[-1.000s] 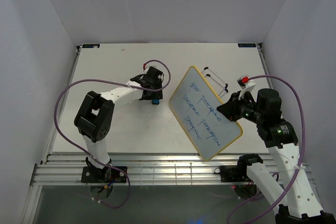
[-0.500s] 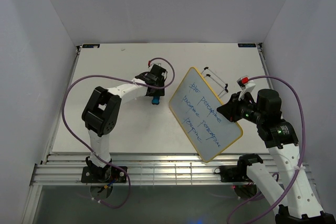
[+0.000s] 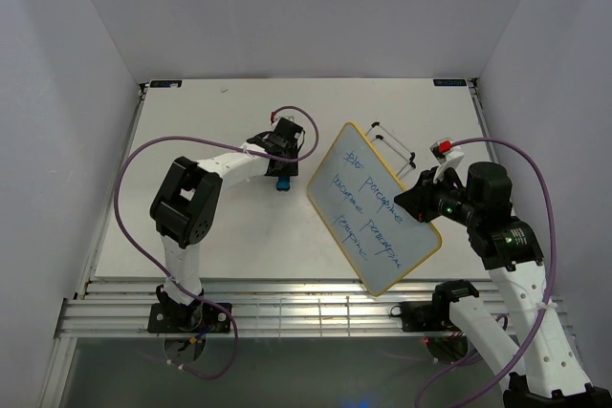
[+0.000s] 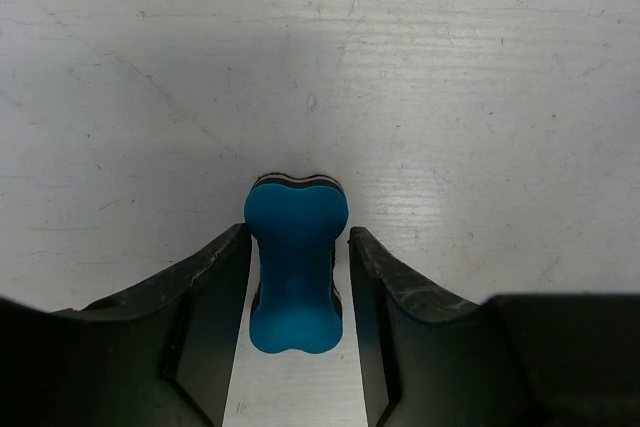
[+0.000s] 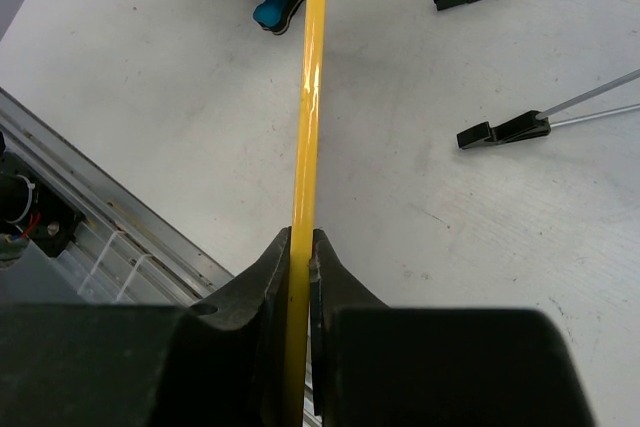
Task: Erase the whiteboard
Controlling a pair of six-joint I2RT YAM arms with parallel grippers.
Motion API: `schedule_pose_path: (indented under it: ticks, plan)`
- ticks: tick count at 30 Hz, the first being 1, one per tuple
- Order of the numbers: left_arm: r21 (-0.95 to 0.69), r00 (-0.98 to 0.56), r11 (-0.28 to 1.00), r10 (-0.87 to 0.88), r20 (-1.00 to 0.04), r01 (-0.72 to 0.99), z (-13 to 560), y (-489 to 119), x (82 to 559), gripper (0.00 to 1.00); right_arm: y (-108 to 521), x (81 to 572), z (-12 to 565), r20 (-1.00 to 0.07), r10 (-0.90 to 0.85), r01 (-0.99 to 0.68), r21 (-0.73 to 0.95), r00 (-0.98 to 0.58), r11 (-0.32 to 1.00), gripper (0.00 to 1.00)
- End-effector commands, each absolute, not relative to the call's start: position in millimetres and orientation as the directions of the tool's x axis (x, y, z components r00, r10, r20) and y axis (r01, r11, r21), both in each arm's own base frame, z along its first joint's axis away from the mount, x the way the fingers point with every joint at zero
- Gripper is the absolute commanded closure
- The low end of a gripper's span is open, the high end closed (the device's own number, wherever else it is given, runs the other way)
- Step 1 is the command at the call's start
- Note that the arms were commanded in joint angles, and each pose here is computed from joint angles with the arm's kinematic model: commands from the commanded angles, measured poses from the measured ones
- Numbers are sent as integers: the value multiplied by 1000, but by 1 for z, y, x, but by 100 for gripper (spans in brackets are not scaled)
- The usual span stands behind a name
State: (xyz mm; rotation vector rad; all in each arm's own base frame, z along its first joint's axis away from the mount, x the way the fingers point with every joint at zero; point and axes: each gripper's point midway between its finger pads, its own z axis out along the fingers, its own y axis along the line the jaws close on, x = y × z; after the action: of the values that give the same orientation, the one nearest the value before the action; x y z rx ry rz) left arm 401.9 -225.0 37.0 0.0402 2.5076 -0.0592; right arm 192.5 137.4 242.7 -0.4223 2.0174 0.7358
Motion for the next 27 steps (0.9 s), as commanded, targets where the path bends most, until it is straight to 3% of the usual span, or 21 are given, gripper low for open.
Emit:
schedule_pose_path:
  ticks: [1, 13, 21, 23, 25, 26, 27]
  plan:
    - [-53, -801, 998, -3, -598, 36, 39, -227, 401, 45, 138, 204, 277, -929, -28, -618, 223, -368, 754, 92]
    - [-56, -816, 998, -7, -578, 31, 33, -224, 393, 44, 139, 204, 274, -928, -39, -621, 216, -370, 754, 92]
    - [-63, -813, 997, -7, -582, 37, 35, -226, 394, 48, 141, 203, 273, -930, -45, -634, 213, -365, 743, 92]
    - [-73, -811, 997, -15, -586, 34, 36, -227, 395, 58, 141, 203, 272, -929, -46, -634, 213, -366, 743, 92]
    - [-85, -807, 996, -19, -591, 39, 39, -229, 395, 61, 142, 203, 272, -929, -47, -635, 213, -367, 742, 92]
    - [-88, -805, 995, -21, -593, 40, 40, -229, 395, 72, 142, 203, 270, -928, -49, -635, 213, -368, 742, 92]
    - [-92, -802, 995, -21, -597, 42, 42, -230, 395, 76, 142, 202, 271, -930, -48, -637, 212, -365, 741, 92]
